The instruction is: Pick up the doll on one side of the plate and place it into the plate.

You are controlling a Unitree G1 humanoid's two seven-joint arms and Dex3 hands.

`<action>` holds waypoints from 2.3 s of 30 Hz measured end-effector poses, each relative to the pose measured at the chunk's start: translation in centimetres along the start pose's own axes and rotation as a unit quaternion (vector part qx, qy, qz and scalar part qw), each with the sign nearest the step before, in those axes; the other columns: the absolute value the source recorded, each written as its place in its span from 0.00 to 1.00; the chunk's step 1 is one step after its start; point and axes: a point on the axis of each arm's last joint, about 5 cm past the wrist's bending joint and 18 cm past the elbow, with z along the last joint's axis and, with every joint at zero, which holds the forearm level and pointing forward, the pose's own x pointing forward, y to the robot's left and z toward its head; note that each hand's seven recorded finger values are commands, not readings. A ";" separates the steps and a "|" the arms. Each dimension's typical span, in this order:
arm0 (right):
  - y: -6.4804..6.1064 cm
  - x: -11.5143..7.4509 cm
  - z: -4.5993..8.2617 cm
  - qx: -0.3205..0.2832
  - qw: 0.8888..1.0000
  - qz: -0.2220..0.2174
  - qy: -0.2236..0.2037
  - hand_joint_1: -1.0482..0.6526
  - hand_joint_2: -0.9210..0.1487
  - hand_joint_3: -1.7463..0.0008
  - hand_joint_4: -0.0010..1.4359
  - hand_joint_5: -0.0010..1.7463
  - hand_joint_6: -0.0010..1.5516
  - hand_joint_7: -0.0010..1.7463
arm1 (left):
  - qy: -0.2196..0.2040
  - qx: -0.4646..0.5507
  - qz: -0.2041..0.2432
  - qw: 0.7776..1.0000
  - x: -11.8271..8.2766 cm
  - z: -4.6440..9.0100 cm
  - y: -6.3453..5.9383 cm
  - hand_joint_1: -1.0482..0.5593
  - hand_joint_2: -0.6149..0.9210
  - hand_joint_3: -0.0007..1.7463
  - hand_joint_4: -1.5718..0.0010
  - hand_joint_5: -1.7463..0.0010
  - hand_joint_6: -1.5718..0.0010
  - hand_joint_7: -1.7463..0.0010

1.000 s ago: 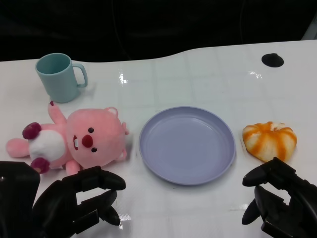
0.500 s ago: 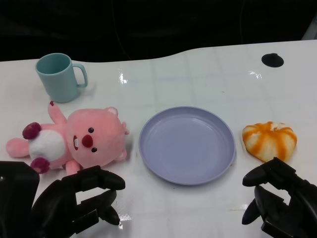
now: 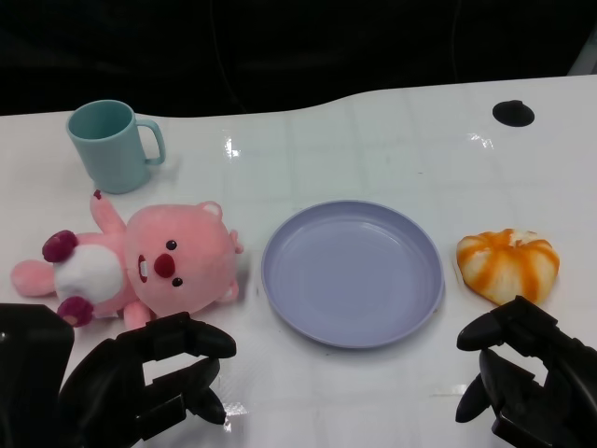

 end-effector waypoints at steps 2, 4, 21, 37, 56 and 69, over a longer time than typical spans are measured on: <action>0.0 0.0 0.0 0.000 1.000 0.000 0.000 0.49 0.00 0.58 0.32 1.00 0.20 0.98 | 0.000 0.000 0.000 1.000 0.0 0.0 0.0 0.35 1.00 0.20 0.64 0.10 0.64 0.32; 0.0 0.0 0.0 0.000 1.000 0.000 0.000 0.49 0.00 0.58 0.32 1.00 0.20 0.98 | 0.000 0.000 0.000 1.000 0.0 0.0 0.0 0.35 1.00 0.20 0.64 0.10 0.64 0.32; 0.1 0.0 0.0 0.000 1.000 0.002 -0.003 0.49 0.00 0.57 0.32 1.00 0.20 0.98 | -0.055 -0.009 0.000 0.998 -0.3 0.3 0.4 0.35 1.00 0.23 0.68 0.19 0.64 0.69; 0.3 -0.1 0.4 -0.002 1.000 0.007 -0.013 0.48 0.00 0.58 0.33 1.00 0.20 0.99 | -0.124 0.097 0.013 0.987 -0.8 0.2 0.4 0.35 1.00 0.21 0.73 0.36 0.64 0.82; 0.3 -0.1 0.4 0.003 1.000 0.009 -0.007 0.48 0.00 0.58 0.33 1.00 0.20 0.99 | -0.184 0.309 0.059 0.931 -1.5 0.9 0.1 0.29 1.00 0.06 0.88 0.59 0.73 0.96; 0.2 -0.1 0.4 0.019 1.000 0.012 -0.003 0.48 0.00 0.57 0.32 1.00 0.18 0.99 | -0.194 0.534 0.119 0.814 -2.4 3.3 0.2 0.28 1.00 0.05 0.93 0.66 0.77 1.00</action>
